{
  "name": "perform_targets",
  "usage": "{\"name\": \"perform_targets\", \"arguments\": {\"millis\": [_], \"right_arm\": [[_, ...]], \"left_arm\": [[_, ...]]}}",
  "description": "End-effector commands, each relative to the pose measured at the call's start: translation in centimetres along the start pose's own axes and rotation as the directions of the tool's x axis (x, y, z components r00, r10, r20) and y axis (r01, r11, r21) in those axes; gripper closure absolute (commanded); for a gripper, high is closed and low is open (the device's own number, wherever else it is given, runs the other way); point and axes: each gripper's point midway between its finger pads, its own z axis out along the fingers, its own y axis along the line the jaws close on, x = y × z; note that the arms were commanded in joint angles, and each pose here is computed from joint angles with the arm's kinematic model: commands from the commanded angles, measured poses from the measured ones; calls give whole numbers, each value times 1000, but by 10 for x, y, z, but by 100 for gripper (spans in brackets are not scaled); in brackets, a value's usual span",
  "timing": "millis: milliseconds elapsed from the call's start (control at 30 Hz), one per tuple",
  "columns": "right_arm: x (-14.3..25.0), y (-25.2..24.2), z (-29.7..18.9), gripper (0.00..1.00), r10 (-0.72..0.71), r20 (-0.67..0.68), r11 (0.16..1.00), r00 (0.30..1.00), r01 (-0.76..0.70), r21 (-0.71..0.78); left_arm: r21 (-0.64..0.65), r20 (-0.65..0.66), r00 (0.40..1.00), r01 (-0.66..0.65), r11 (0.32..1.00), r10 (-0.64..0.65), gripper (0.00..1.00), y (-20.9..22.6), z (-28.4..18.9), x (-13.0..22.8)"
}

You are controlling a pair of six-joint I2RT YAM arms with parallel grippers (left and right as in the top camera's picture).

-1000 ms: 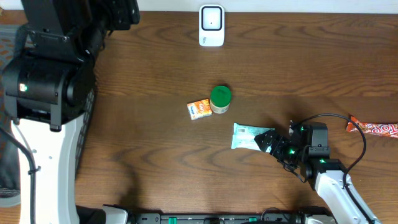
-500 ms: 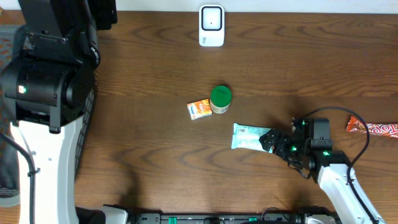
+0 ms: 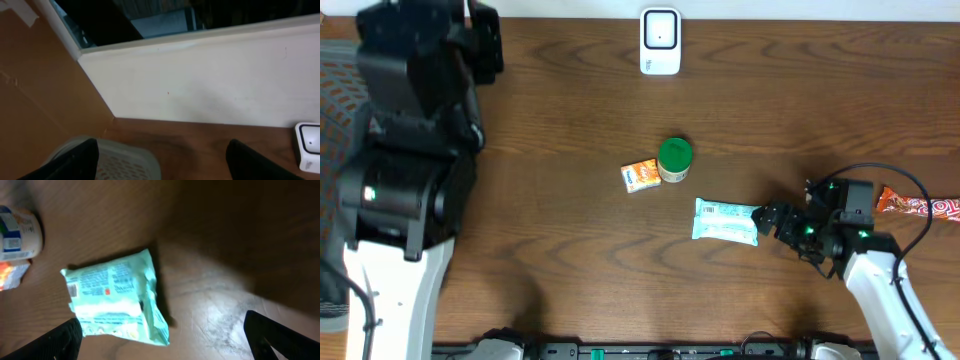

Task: Scan the item barcode

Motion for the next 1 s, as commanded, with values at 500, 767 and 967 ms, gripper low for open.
{"name": "perform_targets", "arguments": {"millis": [500,767,967], "right_arm": [[-17,11,24,1,-128,-156,991,979,119,-67],[-26,25,31,1,-277,-230,957,933,248,-148],[-15,25,50,1,-398,-307,915,864,349,-203]], "left_arm": [[-30,63,998,32,999,-30,18,21,-28,1],[-29,46,999,22,999,-20,18,16,-21,10],[-29,44,999,21,999,-20,18,15,-20,11]]}}
